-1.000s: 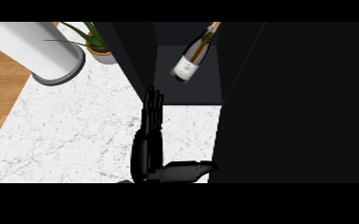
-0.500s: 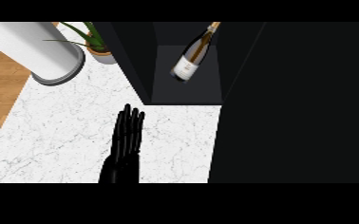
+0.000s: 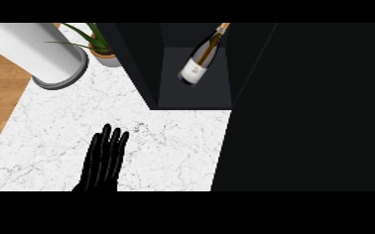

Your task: Pick up the wine, place it into the cabinet and close the cabinet

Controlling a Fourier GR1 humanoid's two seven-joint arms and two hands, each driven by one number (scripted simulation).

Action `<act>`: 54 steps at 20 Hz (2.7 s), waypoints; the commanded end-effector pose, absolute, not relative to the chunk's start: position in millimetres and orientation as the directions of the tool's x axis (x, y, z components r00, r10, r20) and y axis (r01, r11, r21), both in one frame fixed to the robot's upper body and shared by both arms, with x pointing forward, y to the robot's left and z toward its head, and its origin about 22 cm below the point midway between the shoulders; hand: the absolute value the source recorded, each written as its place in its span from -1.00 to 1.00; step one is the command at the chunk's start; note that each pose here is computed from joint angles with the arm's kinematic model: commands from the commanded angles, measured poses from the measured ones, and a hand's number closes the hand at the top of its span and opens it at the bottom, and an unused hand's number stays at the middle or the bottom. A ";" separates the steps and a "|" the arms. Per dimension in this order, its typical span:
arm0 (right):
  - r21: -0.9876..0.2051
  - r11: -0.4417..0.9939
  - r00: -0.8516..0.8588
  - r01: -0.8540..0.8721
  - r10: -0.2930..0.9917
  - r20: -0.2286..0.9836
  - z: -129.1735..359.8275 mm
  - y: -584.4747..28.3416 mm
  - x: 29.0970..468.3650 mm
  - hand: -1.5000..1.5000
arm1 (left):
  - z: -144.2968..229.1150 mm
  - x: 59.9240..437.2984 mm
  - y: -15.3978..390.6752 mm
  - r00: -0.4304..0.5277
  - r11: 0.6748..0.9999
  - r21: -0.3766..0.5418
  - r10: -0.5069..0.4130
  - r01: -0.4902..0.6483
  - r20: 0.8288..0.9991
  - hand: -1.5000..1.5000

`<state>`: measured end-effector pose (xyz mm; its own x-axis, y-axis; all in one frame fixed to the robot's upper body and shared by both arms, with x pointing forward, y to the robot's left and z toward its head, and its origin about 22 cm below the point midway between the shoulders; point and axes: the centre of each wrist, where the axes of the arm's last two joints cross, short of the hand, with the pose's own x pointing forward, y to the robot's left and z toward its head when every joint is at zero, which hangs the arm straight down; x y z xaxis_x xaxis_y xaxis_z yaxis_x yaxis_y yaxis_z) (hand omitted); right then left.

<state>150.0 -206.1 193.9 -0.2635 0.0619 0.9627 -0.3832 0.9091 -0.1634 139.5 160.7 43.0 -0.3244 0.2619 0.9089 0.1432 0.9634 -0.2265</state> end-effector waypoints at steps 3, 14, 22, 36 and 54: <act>-0.003 0.832 -0.141 -0.555 -0.091 0.986 196.3 -200.9 121.9 1.00 | 51.9 141.4 194.8 -0.340 0.967 -0.225 0.253 0.121 0.906 -1.00; -0.071 0.694 -0.166 -0.716 -0.070 0.984 194.9 -158.2 103.5 1.00 | 62.6 148.8 256.0 -0.387 0.969 -0.241 0.239 0.046 0.890 -1.00; -0.038 0.656 -0.139 -0.754 -0.103 0.985 201.9 -129.4 79.3 1.00 | 82.1 143.9 308.5 -0.370 0.977 -0.209 0.210 0.042 0.905 -1.00; -0.081 0.674 -0.195 -0.734 -0.094 0.976 180.3 -66.1 93.5 1.00 | 86.9 158.7 340.9 -0.370 0.978 -0.201 0.210 0.064 0.905 -1.00; -0.074 0.751 -0.232 -0.656 -0.108 0.967 229.6 -27.4 162.8 1.00 | 87.0 171.7 313.9 -0.351 0.955 -0.271 0.297 0.122 0.888 -1.00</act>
<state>141.9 -65.1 210.1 -0.2355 -0.0606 0.9700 -0.6431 0.7580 -0.1088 171.5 325.3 96.6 -0.3477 0.2870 0.8926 0.1285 0.9576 -0.2578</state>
